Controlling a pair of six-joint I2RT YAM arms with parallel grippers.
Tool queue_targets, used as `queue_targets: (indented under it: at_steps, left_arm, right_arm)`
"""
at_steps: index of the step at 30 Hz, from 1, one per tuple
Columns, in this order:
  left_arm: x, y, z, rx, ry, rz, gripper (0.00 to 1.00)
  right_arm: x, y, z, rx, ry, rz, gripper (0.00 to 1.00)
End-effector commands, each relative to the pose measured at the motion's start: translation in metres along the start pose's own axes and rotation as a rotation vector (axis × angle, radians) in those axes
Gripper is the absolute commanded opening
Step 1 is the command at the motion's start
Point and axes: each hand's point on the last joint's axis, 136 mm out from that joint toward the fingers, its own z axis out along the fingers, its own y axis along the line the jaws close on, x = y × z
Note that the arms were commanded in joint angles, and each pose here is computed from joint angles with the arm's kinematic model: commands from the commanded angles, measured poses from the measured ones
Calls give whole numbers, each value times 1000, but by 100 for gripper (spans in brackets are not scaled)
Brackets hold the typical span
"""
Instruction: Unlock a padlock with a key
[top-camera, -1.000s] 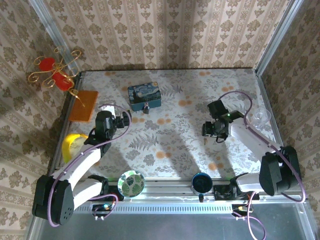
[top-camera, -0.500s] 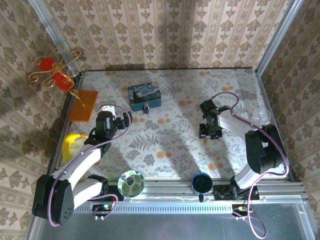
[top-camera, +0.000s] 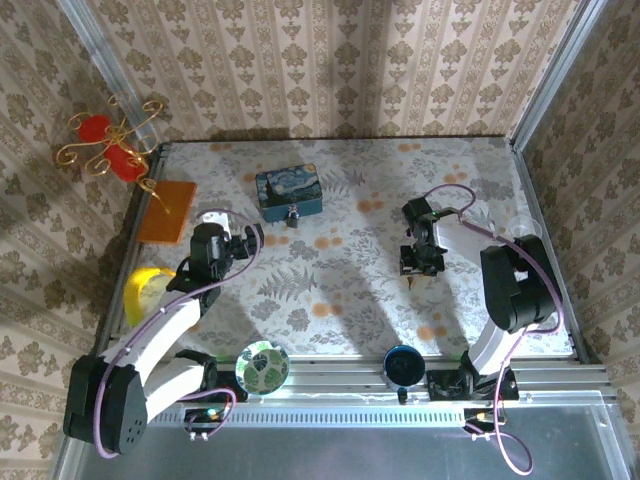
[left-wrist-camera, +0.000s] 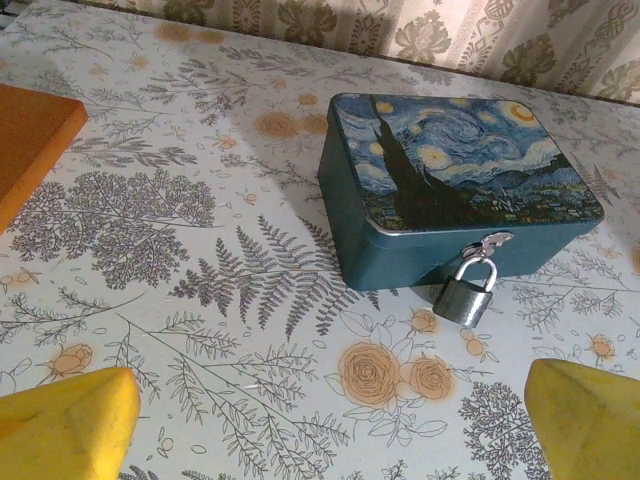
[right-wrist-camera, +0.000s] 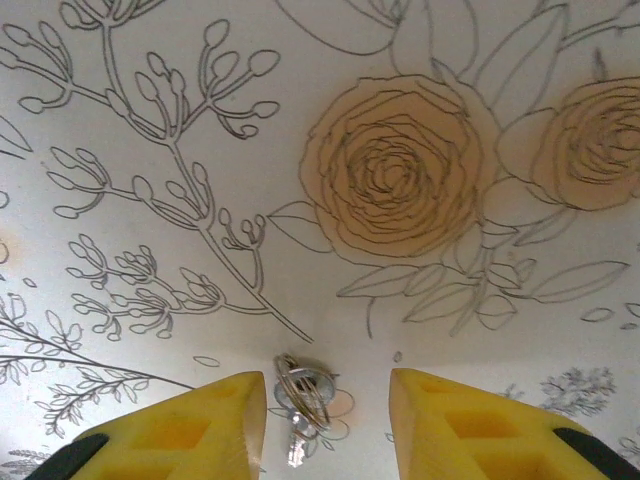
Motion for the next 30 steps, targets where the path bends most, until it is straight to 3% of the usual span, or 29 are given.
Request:
queue_targets:
  at_steps: [1, 6, 11, 15, 30]
  left_arm:
    - [-1, -1, -4, -6, 3, -4, 100]
    - [0, -1, -3, -1, 7, -9, 100]
    - [1, -1, -3, -1, 10, -14, 100]
    - [1, 1, -5, -10, 4, -19, 100]
    - [-7, -32, 2, 132, 20, -61, 100]
  right_arm:
    - [-6, 8, 1, -38, 0, -11, 36]
    - [-9, 7, 5, -30, -1, -14, 29]
    - [-10, 7, 3, -29, -4, -14, 9]
    - [-9, 7, -2, -35, -17, -8, 0]
    - [-12, 27, -64, -130, -187, 91, 0]
